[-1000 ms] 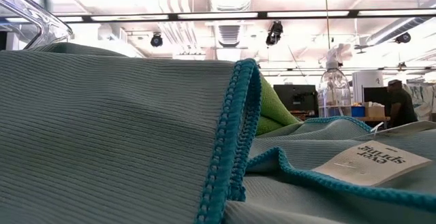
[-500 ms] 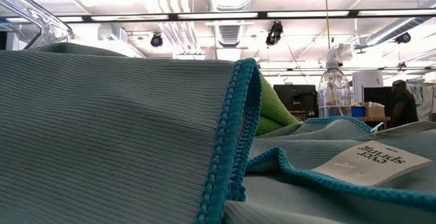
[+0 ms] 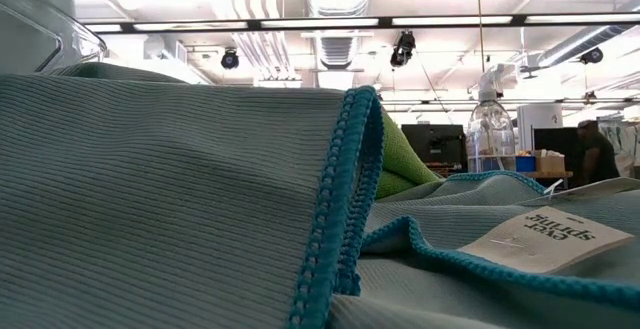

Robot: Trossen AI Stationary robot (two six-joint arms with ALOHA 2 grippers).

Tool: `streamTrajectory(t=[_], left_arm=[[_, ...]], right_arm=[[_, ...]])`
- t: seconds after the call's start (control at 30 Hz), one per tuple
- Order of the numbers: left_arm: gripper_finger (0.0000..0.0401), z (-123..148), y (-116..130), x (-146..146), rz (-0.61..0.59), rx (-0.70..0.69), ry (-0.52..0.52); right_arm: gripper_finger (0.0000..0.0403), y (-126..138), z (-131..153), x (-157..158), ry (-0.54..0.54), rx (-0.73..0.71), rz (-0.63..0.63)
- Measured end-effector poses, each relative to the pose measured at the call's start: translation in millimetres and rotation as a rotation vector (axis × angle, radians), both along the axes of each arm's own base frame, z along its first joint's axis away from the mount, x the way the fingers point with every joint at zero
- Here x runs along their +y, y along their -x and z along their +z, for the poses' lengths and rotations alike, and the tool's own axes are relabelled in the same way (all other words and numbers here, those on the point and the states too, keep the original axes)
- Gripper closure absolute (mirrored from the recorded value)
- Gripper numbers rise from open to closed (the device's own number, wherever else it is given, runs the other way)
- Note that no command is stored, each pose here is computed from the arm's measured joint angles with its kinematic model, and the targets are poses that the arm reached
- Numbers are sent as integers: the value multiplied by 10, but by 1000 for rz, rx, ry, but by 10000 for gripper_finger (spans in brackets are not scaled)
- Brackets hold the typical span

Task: Sort microfiber towel by color & place in baskets
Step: Put the right blue microfiber cloth into the bottom transparent bin

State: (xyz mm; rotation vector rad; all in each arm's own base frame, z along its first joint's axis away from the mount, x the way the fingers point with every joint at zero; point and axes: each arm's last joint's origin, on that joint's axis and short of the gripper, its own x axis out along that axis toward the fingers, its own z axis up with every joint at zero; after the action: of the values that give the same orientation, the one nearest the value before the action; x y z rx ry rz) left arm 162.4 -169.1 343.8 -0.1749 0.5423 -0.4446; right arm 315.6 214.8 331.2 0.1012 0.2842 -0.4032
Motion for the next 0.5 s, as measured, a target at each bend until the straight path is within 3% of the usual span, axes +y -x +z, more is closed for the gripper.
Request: streamTrajectory(t=[0.2, 0.33, 0.5], left_arm=[[343, -40, -1, -26, -38, 55, 20], [325, -100, 54, -5, -80, 180, 42], [322, -209, 116, 60, -26, 324, -3]], right_arm=[[191, 0, 0, 0, 0, 0, 0], [191, 10, 0, 14, 1, 1, 5], [191, 26, -1, 36, 2, 2, 13]])
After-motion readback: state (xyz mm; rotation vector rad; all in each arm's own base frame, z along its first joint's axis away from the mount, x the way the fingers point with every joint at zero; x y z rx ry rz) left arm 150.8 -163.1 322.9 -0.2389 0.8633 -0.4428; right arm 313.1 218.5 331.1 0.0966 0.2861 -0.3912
